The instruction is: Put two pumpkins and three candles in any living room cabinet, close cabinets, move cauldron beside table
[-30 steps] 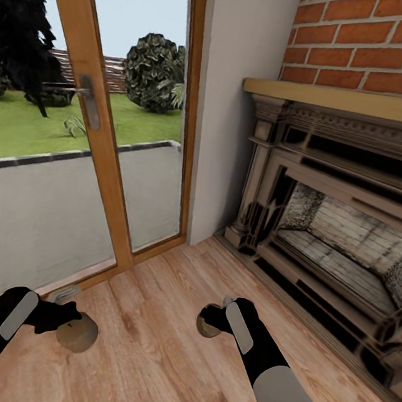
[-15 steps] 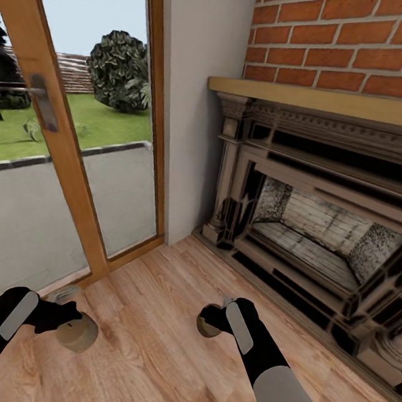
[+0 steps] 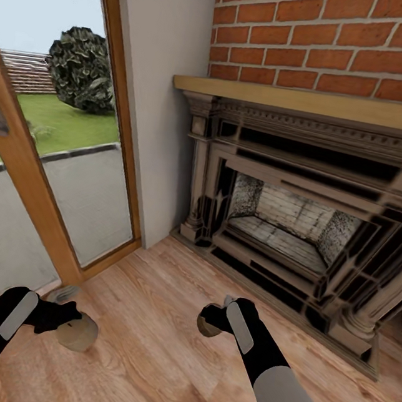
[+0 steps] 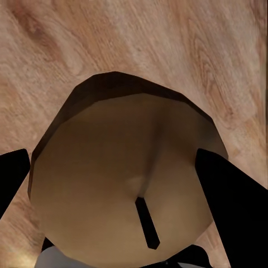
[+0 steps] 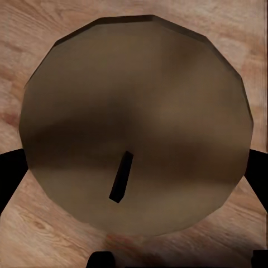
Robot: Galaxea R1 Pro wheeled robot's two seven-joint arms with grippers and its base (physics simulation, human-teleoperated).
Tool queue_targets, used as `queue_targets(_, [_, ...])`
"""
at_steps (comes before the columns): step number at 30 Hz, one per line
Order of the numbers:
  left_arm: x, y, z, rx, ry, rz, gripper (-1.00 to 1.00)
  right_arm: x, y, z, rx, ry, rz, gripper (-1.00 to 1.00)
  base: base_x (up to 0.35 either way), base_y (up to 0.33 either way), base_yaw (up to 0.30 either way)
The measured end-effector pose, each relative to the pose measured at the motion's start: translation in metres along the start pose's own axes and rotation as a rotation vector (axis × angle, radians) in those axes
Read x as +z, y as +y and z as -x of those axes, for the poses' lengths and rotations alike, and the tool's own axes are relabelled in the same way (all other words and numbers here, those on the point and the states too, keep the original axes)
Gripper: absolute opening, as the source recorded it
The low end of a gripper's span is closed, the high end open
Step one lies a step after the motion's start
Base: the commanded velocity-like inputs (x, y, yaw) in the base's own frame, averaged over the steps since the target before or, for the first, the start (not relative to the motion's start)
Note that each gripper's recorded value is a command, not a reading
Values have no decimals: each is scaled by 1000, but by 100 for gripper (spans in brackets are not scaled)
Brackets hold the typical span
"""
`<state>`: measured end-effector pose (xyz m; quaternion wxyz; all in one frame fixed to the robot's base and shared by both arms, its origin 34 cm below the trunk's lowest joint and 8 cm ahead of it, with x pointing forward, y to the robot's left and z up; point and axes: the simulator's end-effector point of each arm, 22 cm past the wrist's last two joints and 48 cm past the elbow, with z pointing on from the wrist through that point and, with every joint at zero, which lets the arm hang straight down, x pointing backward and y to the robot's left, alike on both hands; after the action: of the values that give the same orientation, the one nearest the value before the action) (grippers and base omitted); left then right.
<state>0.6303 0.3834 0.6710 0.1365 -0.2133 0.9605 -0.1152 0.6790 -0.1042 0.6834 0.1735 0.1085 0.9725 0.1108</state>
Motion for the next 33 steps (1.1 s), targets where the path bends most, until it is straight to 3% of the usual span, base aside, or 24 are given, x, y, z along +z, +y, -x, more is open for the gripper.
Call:
queue_targets(4, [-1,-1,1,1,-3,-2,-100,-2,-1,2,9,-2,-1,-100,0,0,-249])
queue_targets(19, [-8,-4,5,4,-19,-8,-100,-9,-18,15,125,-20,6,-100,0,0,-227])
queue_targets(33, [-16,-7,10,8,-37,-13,-100,-18,-16,21,130,-35,17,-100,0,0,-187])
